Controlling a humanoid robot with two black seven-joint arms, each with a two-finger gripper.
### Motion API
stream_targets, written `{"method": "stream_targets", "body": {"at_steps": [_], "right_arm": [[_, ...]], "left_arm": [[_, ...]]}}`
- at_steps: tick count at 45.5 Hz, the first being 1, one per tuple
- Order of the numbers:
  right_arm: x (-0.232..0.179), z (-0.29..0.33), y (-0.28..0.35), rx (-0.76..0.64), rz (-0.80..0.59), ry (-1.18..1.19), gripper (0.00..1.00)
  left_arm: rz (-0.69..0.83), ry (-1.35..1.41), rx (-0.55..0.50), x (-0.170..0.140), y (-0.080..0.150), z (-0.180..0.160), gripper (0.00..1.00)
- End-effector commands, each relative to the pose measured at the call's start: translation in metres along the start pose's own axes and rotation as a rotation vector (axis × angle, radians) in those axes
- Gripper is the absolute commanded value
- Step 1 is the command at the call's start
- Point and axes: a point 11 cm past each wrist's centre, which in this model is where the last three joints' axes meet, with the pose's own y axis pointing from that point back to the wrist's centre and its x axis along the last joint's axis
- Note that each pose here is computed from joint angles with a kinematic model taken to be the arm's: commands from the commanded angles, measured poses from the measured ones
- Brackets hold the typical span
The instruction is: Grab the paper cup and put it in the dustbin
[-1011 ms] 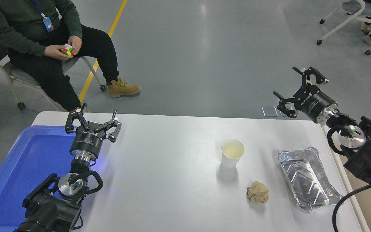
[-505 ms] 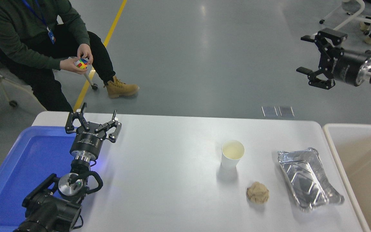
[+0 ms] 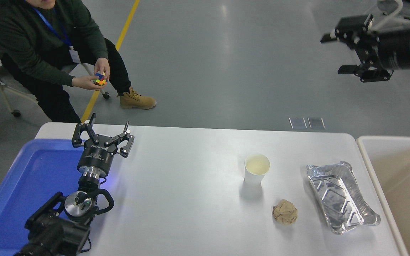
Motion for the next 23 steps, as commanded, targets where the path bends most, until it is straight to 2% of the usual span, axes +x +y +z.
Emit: {"method": "stream_targets", "body": {"at_steps": [1, 11, 23], "right_arm": [[-0.044, -0.044, 0.007, -0.165, -0.139, 0.285, 1.0], [-0.083, -0.098, -0.018, -0.262, -0.252, 0.523, 1.0], [-0.122, -0.119, -0.033, -0.266, -0.392, 0.484, 1.0]], "left_arm": [[0.0, 0.0, 0.0, 0.0, 0.0, 0.0, 0.99], [0.0, 0.0, 0.0, 0.0, 0.0, 0.0, 0.99], [0.0, 0.0, 0.0, 0.0, 0.0, 0.0, 0.99]]}}
